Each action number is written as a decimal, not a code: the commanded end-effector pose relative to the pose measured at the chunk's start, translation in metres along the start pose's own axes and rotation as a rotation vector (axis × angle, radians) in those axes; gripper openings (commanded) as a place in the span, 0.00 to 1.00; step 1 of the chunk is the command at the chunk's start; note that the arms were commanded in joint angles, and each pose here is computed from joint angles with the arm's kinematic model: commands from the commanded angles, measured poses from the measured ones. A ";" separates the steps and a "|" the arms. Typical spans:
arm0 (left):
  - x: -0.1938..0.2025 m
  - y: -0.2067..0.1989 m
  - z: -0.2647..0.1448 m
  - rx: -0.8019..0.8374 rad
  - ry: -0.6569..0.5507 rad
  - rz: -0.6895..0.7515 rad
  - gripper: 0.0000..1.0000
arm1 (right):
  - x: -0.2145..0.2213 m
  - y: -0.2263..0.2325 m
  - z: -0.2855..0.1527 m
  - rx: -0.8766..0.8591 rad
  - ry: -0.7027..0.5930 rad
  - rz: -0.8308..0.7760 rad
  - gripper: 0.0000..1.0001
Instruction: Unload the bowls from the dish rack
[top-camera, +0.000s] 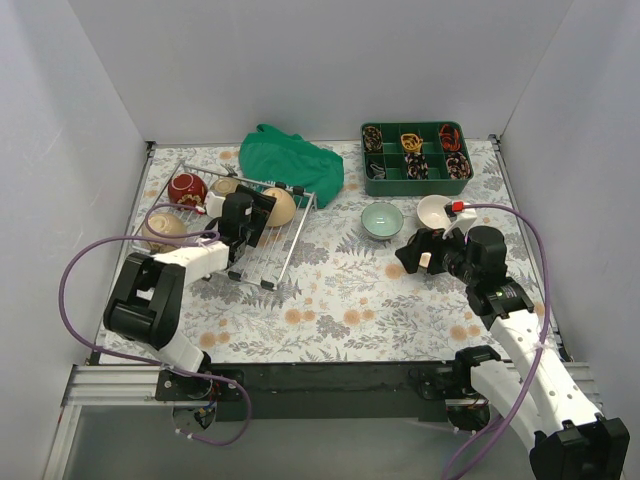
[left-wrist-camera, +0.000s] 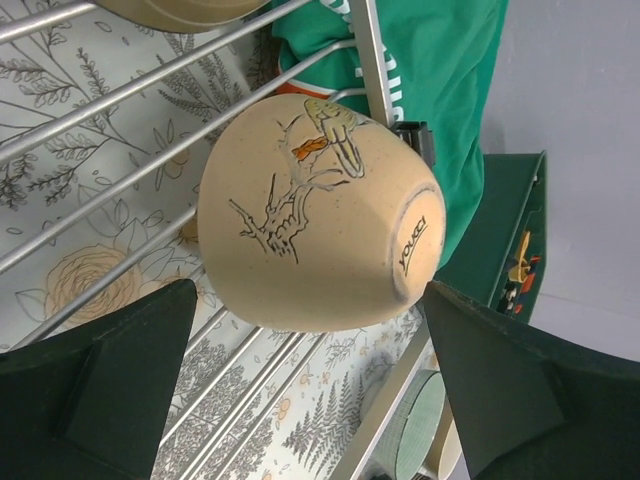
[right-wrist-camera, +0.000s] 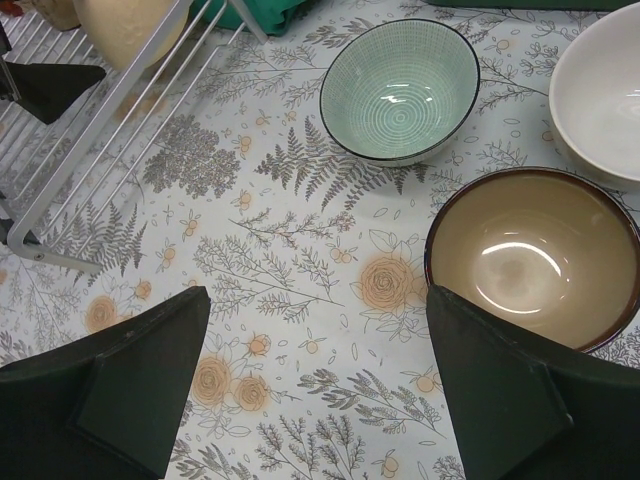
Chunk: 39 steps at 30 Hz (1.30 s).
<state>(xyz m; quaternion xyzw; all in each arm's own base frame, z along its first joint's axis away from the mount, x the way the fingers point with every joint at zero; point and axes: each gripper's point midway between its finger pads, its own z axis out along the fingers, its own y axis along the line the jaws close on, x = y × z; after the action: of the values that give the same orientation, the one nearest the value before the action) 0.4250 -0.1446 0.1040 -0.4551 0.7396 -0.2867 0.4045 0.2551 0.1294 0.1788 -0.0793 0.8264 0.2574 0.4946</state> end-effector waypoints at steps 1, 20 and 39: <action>-0.012 -0.011 0.002 0.052 -0.058 -0.043 0.98 | -0.005 0.003 0.000 -0.014 -0.031 -0.028 0.97; -0.005 0.009 0.015 0.000 -0.067 -0.107 0.98 | 0.002 0.002 0.002 -0.023 -0.014 -0.028 0.96; 0.002 -0.010 0.000 0.037 -0.093 -0.128 0.98 | 0.005 0.002 0.003 -0.022 -0.008 -0.035 0.96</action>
<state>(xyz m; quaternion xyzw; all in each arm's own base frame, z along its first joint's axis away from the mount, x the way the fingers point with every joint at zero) 0.4280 -0.1544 0.1019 -0.4759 0.7131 -0.2883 0.4266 0.2509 0.1305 0.1662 -0.0847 0.8325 0.2568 0.4835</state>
